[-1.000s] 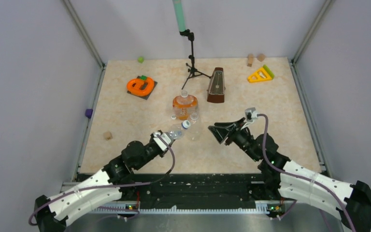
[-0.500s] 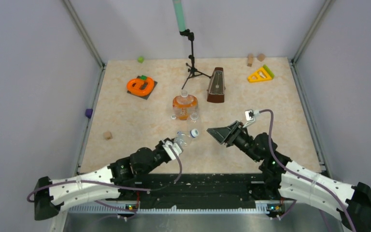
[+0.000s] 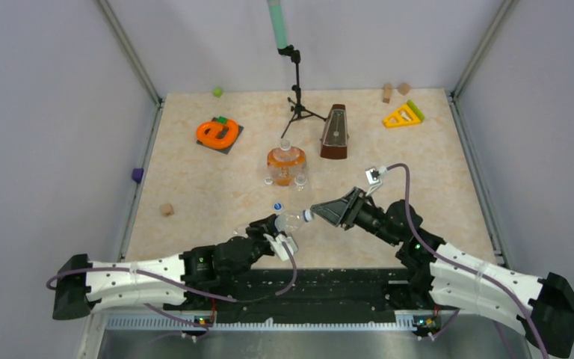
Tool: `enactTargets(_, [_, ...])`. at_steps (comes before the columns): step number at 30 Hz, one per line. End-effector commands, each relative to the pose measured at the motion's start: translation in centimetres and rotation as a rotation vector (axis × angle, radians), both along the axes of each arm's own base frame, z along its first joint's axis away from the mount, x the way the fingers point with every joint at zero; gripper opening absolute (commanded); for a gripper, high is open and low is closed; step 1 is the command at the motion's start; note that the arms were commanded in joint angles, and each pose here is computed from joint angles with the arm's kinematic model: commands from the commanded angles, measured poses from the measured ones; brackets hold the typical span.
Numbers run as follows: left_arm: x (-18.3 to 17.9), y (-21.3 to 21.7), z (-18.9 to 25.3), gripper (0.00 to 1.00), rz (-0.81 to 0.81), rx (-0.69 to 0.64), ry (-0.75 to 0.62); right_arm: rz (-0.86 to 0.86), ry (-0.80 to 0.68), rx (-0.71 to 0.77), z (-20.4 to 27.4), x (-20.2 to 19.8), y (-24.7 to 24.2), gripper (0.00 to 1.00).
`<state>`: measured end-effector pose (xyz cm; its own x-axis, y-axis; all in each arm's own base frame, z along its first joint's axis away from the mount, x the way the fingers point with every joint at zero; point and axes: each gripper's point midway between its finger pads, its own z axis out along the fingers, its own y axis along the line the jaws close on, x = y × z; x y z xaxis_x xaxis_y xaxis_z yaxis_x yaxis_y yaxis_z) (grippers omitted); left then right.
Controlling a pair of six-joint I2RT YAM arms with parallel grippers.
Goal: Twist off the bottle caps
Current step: Unscrew the bottle cap from the plastic bottle.
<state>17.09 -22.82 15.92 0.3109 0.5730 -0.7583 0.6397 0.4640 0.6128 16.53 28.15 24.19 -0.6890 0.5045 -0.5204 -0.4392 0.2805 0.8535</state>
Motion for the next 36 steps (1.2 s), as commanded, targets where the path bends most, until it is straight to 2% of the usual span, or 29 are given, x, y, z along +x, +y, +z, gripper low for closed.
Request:
enactTargets(1, [0.7,-0.2,2.6,0.00,0.050,-0.042,-0.076,0.037,-0.001,0.028,1.3,-0.2,0.9,0.48])
enactTargets(7, [1.0,-0.1,2.9,0.00,0.068,-0.041,-0.104,0.027,0.019,-0.010,0.4,0.1,1.0,0.48])
enactTargets(17, [0.9,-0.2,3.1,0.00,0.064,-0.037,-0.118,0.078,0.000,0.025,1.2,-0.5,1.6,0.48])
enactTargets(23, [0.9,-0.5,3.1,0.00,0.054,-0.028,-0.117,0.073,0.001,0.020,0.9,-0.4,1.6,0.39])
enactTargets(30, [0.6,-0.8,2.6,0.00,0.038,-0.023,-0.105,0.068,0.008,0.017,0.5,-0.1,1.8,0.42])
enactTargets(36, [0.6,-0.7,2.3,0.00,0.040,-0.020,-0.100,0.059,0.006,0.009,0.1,0.0,1.8,0.25])
